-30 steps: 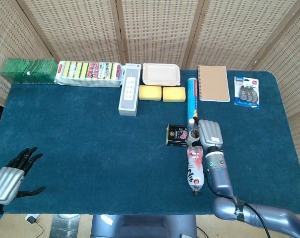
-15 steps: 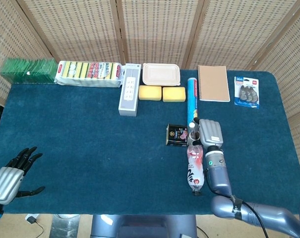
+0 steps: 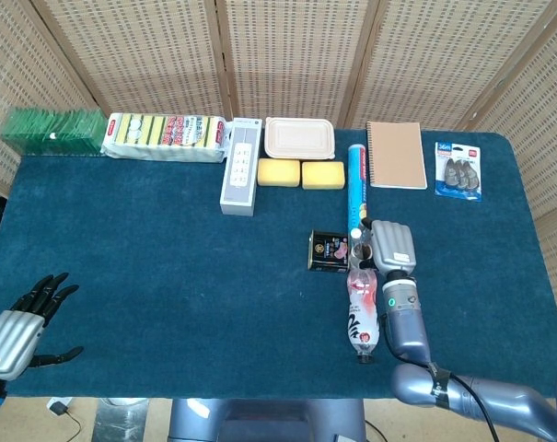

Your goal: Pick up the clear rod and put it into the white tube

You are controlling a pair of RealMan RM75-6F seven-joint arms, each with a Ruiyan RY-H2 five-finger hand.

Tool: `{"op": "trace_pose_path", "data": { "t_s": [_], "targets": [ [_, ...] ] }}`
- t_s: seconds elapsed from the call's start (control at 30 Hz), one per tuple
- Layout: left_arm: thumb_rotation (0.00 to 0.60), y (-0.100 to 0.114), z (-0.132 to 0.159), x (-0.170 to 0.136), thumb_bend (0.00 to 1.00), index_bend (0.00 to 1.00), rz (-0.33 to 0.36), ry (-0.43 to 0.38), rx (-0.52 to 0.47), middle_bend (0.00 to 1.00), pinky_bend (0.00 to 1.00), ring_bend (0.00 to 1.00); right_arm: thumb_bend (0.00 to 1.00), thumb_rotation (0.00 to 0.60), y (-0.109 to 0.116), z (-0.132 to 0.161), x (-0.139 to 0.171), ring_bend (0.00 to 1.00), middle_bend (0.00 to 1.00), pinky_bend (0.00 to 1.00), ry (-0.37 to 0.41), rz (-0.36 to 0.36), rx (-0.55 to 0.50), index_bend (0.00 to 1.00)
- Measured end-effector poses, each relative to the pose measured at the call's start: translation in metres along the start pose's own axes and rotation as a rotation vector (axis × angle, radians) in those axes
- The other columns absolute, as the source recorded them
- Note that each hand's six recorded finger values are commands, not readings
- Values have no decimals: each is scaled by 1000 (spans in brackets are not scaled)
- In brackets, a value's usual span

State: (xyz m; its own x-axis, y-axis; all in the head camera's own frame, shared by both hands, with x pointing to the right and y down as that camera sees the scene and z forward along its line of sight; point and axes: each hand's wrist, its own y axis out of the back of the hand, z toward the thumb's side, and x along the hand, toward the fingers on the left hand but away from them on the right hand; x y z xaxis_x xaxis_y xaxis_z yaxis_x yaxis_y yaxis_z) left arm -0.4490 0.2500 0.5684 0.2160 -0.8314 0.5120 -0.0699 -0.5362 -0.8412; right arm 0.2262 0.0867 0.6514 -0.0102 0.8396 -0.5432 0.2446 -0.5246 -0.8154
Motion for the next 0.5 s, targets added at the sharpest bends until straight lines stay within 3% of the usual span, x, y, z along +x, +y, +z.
{"op": "trace_pose_path", "data": {
  "t_s": [0.5],
  "targets": [
    [448, 1, -1, 0, 112, 106, 2, 0, -3, 50, 226, 24, 202, 600, -6, 3, 0, 613, 595, 523, -11, 6, 4, 530]
  ]
}}
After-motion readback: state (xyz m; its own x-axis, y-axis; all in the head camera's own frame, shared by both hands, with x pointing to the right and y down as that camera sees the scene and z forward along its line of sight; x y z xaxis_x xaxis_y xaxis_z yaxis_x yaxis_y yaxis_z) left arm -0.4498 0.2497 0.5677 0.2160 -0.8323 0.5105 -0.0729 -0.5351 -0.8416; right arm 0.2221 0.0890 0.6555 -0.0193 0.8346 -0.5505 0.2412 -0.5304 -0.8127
